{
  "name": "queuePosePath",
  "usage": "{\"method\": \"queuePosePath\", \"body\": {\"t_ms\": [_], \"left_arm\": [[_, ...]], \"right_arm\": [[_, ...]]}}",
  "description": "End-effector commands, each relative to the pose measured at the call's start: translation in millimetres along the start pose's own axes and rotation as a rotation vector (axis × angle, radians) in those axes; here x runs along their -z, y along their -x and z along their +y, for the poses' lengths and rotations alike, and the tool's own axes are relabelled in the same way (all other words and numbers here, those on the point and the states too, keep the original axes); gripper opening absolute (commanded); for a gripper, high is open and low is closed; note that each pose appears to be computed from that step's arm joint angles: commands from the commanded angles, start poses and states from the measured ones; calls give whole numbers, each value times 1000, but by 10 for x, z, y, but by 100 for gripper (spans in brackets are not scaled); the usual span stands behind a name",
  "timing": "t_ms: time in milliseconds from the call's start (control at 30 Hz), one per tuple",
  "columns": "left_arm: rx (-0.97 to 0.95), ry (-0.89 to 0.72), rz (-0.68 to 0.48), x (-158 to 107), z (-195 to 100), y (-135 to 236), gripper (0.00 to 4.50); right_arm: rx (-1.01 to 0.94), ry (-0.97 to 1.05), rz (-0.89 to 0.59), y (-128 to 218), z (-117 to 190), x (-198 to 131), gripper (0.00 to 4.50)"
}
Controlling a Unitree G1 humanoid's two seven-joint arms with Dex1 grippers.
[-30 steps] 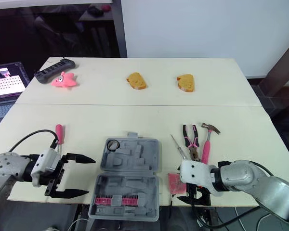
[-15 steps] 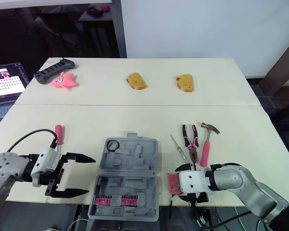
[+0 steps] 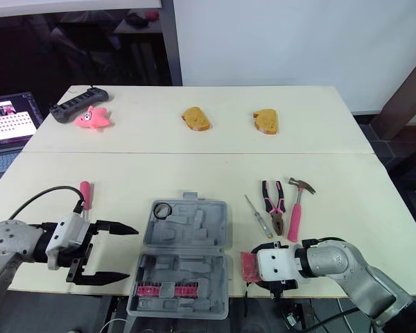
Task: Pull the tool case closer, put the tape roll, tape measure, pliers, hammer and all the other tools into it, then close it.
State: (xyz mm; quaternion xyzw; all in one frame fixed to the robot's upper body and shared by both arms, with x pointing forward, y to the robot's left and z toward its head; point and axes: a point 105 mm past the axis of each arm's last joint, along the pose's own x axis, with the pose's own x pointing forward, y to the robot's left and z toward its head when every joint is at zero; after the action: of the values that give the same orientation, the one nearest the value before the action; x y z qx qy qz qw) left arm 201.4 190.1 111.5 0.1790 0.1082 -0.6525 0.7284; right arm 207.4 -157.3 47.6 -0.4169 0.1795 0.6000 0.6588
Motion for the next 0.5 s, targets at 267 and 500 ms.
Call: {"method": "queuePosePath", "body": {"t_ms": [267, 500], "left_arm": [[-54, -33, 11, 48, 108, 38, 450], [-80, -47, 11, 13, 181, 9, 450]], "right_arm": [[48, -83, -92, 297, -870, -1012, 283], [6, -38, 105, -163, -1050, -1036, 283]]}}
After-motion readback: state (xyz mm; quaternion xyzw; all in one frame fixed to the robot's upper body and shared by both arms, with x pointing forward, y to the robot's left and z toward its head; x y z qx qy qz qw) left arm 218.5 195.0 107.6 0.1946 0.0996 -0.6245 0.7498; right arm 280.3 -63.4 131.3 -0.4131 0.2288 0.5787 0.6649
